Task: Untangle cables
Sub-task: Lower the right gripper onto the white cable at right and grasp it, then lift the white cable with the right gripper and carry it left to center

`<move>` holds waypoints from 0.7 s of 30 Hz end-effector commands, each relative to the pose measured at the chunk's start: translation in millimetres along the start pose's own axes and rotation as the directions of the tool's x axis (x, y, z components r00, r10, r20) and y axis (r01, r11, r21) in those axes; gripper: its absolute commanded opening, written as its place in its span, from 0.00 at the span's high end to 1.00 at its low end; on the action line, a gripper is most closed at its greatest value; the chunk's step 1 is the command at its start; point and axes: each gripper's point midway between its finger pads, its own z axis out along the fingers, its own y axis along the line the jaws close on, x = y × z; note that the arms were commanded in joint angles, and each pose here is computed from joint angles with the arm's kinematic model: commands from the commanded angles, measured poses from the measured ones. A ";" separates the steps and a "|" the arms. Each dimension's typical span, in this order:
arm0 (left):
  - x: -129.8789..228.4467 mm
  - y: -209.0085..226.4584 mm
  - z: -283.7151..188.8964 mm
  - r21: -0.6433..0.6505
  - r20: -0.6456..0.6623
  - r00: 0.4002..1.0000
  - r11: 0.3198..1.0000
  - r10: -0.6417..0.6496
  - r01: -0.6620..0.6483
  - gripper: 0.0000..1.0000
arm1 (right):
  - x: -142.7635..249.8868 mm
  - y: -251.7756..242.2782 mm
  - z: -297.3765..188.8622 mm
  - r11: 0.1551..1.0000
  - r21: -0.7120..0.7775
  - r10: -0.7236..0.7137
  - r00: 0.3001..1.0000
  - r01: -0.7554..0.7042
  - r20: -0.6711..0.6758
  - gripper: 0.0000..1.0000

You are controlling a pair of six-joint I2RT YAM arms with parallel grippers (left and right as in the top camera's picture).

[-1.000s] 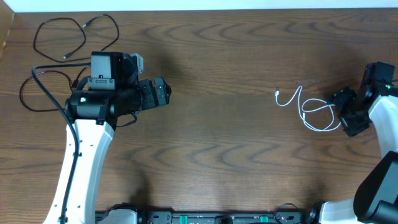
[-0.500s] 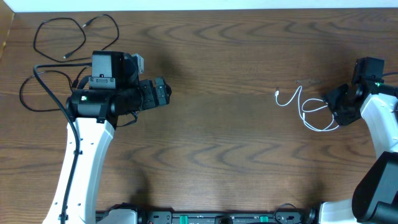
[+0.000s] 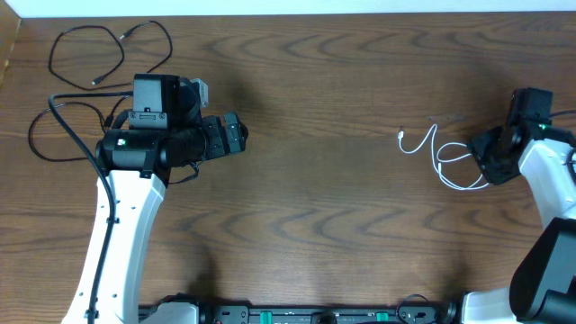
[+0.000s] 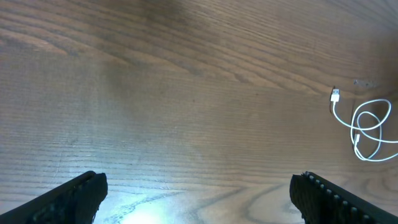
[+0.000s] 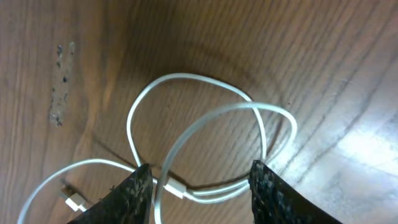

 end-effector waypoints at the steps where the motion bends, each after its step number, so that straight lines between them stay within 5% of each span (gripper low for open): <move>1: -1.5 0.3 0.4 -0.006 0.001 1.000 1.000 0.007 -0.007 0.01 | 2.9 -0.5 4.1 1.000 -0.013 0.021 1.000 -0.021 0.007 0.53; 12: -1.7 0.2 0.4 -0.006 0.001 1.000 1.000 0.008 -0.008 0.01 | -2.2 6.7 4.5 0.999 -0.045 0.021 0.999 -0.020 0.028 0.66; 21: -2.0 0.2 0.5 -0.005 0.002 1.000 1.000 0.008 -0.008 0.01 | -2.2 6.7 4.5 0.999 -0.045 0.021 0.999 -0.020 0.028 0.96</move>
